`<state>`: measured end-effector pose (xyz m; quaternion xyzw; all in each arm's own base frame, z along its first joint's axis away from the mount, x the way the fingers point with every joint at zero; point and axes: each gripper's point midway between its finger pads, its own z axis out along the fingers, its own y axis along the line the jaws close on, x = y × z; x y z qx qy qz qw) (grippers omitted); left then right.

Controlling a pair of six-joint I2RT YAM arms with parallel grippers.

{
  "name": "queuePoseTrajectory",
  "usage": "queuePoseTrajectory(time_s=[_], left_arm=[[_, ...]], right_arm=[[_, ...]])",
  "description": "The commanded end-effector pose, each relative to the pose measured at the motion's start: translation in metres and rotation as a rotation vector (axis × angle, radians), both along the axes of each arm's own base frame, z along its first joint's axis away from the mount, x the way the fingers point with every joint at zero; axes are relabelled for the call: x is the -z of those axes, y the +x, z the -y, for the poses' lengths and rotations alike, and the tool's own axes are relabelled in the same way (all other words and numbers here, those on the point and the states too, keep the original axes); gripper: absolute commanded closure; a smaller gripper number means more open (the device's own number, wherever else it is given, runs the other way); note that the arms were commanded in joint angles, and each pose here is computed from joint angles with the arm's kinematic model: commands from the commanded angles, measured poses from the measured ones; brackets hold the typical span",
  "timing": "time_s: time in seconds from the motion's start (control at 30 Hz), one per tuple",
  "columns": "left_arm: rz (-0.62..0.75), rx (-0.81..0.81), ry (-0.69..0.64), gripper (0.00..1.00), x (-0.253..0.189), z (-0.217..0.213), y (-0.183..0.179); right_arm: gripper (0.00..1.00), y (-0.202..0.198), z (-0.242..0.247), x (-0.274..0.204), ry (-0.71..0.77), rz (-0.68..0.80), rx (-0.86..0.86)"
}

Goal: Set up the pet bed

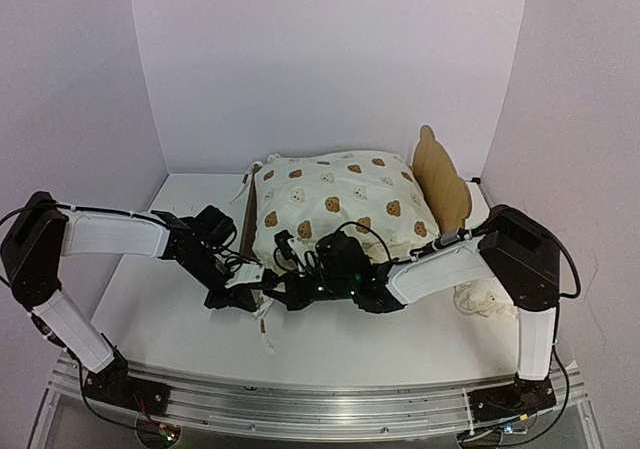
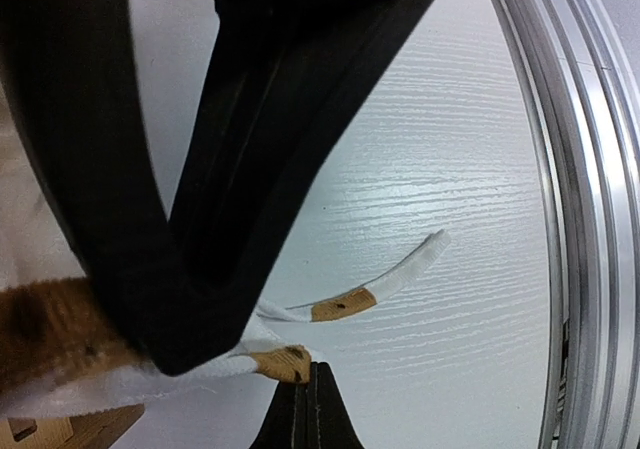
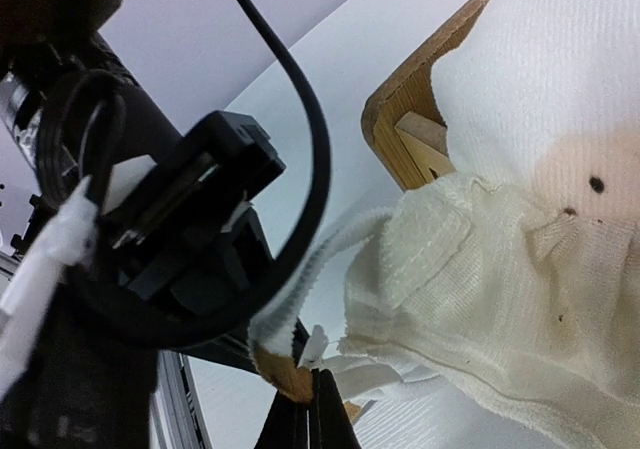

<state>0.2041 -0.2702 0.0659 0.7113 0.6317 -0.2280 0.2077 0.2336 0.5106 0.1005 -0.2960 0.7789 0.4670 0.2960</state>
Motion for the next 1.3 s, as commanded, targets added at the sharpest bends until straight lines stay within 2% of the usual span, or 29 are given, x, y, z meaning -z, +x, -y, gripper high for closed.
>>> queuePoseTrajectory(time_s=[0.0, 0.13, 0.33, 0.57, 0.67, 0.83, 0.97, 1.13, 1.27], left_arm=[[0.032, -0.040, -0.018, 1.00, -0.006, 0.013, 0.019], [0.074, -0.056, -0.024, 1.00, -0.009, 0.017, 0.031], [0.159, -0.049, -0.011, 1.00, -0.011, 0.017, 0.045], [0.240, 0.001, -0.029, 1.00, -0.009, 0.025, 0.053], [0.266, 0.024, -0.026, 1.00, -0.004, 0.026, 0.054], [0.304, 0.071, -0.023, 1.00, -0.001, 0.027, 0.050], [0.301, 0.098, -0.042, 1.00, -0.005, 0.032, 0.044], [0.292, 0.100, -0.046, 1.00, -0.006, 0.034, 0.042], [0.283, 0.100, -0.041, 1.00, -0.005, 0.032, 0.040]], right_arm=[[1.00, -0.008, 0.005, -0.030, 0.045, 0.018, -0.036], [1.00, -0.011, 0.002, -0.030, 0.050, 0.000, -0.057], [0.94, -0.013, 0.000, -0.022, 0.030, -0.024, -0.069], [0.73, -0.010, 0.012, -0.018, -0.046, 0.001, -0.038], [0.69, -0.012, 0.024, -0.020, -0.087, 0.008, -0.030], [0.74, 0.000, 0.042, -0.033, -0.083, 0.017, 0.047], [0.76, 0.011, 0.031, -0.042, -0.055, 0.006, 0.074], [0.84, 0.029, 0.028, -0.028, -0.061, -0.018, 0.170], [0.86, 0.040, 0.022, -0.033, -0.013, 0.013, 0.207]])
